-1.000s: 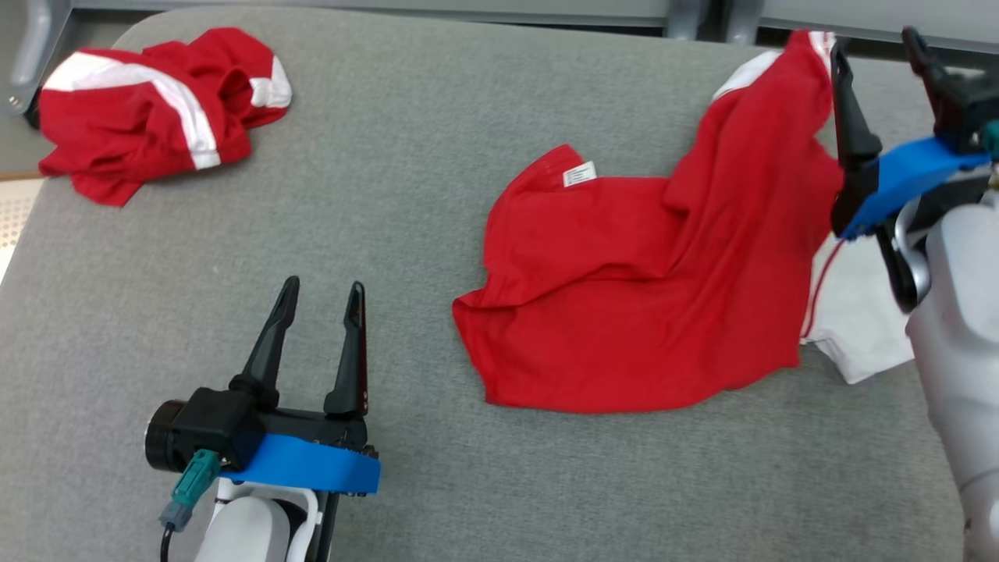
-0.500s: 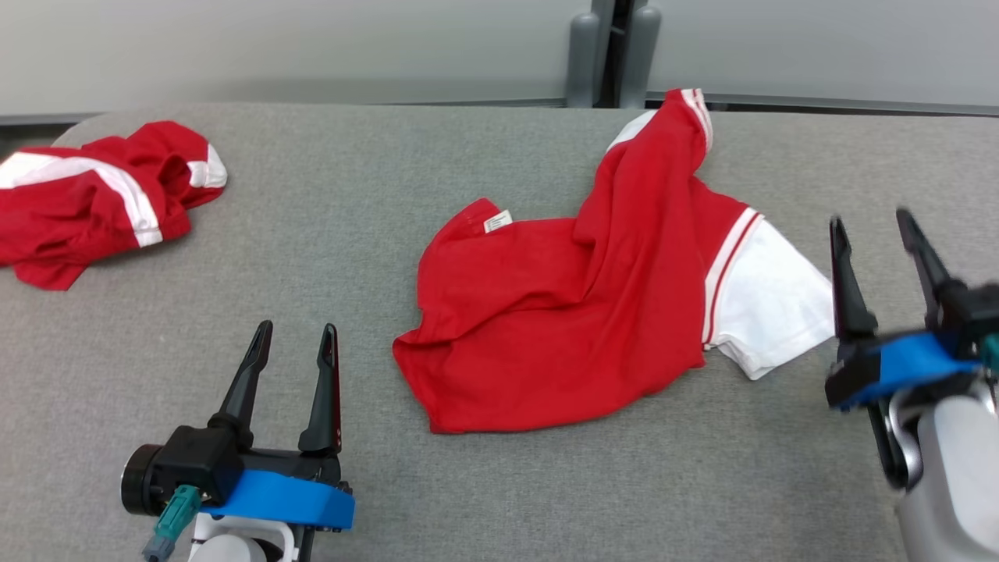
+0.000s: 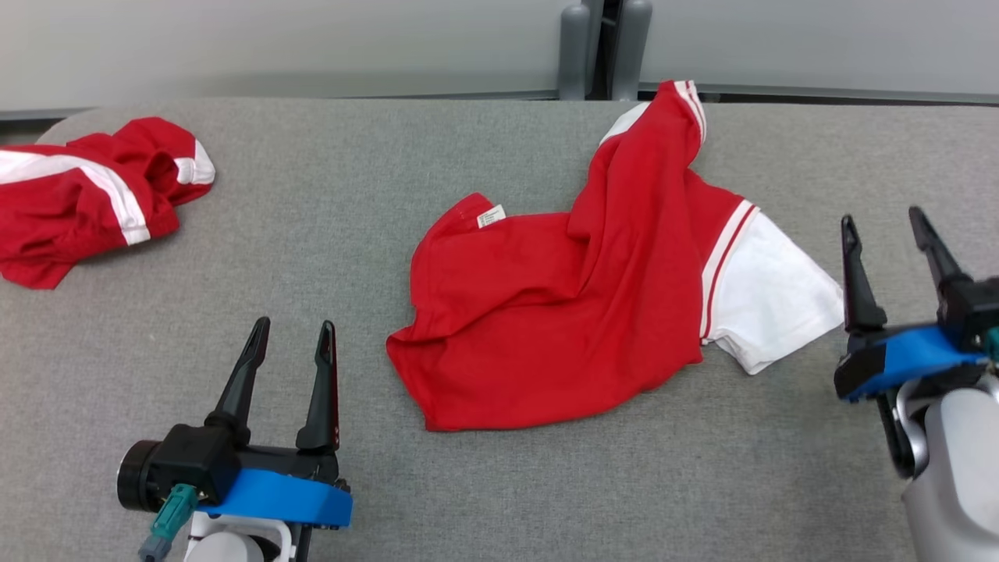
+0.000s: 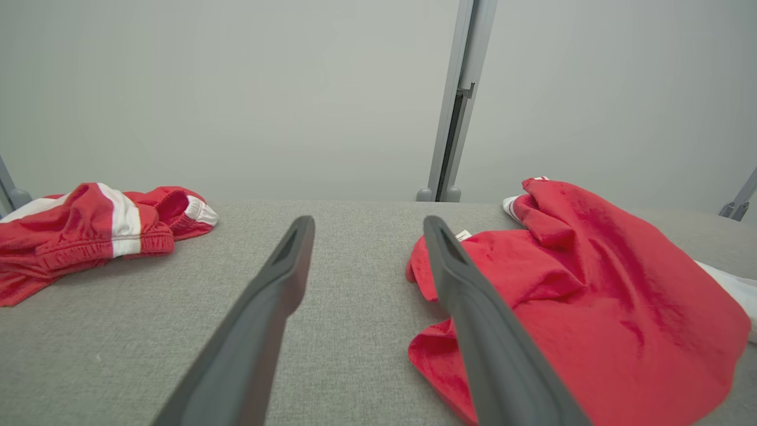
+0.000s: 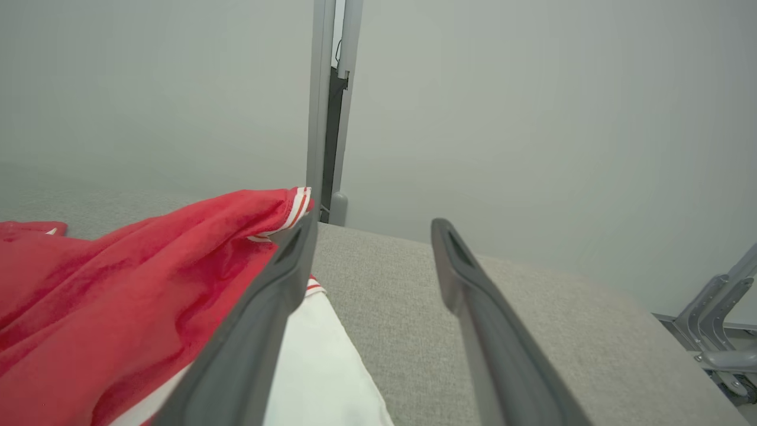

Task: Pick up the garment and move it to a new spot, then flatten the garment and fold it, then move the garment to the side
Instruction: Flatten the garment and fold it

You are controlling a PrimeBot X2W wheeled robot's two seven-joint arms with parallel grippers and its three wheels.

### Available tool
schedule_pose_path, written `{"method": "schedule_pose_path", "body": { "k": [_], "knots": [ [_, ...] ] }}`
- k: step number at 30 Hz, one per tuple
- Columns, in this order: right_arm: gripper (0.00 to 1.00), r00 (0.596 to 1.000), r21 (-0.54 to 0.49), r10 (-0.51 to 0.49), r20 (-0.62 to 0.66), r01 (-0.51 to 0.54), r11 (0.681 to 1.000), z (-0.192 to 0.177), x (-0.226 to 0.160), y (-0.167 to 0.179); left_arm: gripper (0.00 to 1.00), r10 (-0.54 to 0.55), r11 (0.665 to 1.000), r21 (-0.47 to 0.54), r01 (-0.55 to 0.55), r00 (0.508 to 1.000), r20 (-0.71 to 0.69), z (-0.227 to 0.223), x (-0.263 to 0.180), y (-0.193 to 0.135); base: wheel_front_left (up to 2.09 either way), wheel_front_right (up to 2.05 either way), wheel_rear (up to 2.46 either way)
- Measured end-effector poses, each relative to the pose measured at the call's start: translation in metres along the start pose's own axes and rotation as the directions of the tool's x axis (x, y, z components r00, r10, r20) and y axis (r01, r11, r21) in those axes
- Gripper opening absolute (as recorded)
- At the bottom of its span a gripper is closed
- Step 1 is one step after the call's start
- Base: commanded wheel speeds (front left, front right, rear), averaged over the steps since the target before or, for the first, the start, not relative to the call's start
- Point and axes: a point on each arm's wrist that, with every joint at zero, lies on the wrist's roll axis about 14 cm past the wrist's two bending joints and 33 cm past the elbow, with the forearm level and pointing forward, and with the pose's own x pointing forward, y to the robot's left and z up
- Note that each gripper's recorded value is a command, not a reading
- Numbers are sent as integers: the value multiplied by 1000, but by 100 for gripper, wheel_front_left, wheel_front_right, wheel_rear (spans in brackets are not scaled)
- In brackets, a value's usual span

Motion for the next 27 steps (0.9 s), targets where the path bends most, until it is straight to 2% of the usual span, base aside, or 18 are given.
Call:
{"method": "schedule_pose_path", "body": {
  "k": [8,14,20,21,22,23,27],
  "knots": [
    [100,980,-15,9,-201,-13,1000,-60,18,-1,100,19,1000,-1,-19,999,-29,-12,5,6,0,0,0],
    [100,935,2,24,-354,-24,1000,-107,8,4,100,39,999,-1,-39,998,-44,-17,5,13,0,0,0],
    [100,902,43,33,-430,-16,999,-128,-5,9,100,42,999,-3,-42,998,-42,-17,5,12,0,0,0],
    [96,898,49,34,-439,-14,999,-130,-6,9,100,42,999,-4,-42,998,-41,-16,5,12,0,0,0],
    [34,893,58,36,-448,-11,998,-131,-6,11,100,40,999,-6,-41,998,-39,-16,6,11,0,0,0],
    [0,892,70,38,-451,-7,997,-131,-6,12,100,40,999,-7,-40,999,-38,-15,6,11,0,0,0],
    [0,898,99,44,-438,-1,995,-125,-10,16,100,29,1000,-9,-29,999,-30,-12,7,7,0,0,0]
  ]
}}
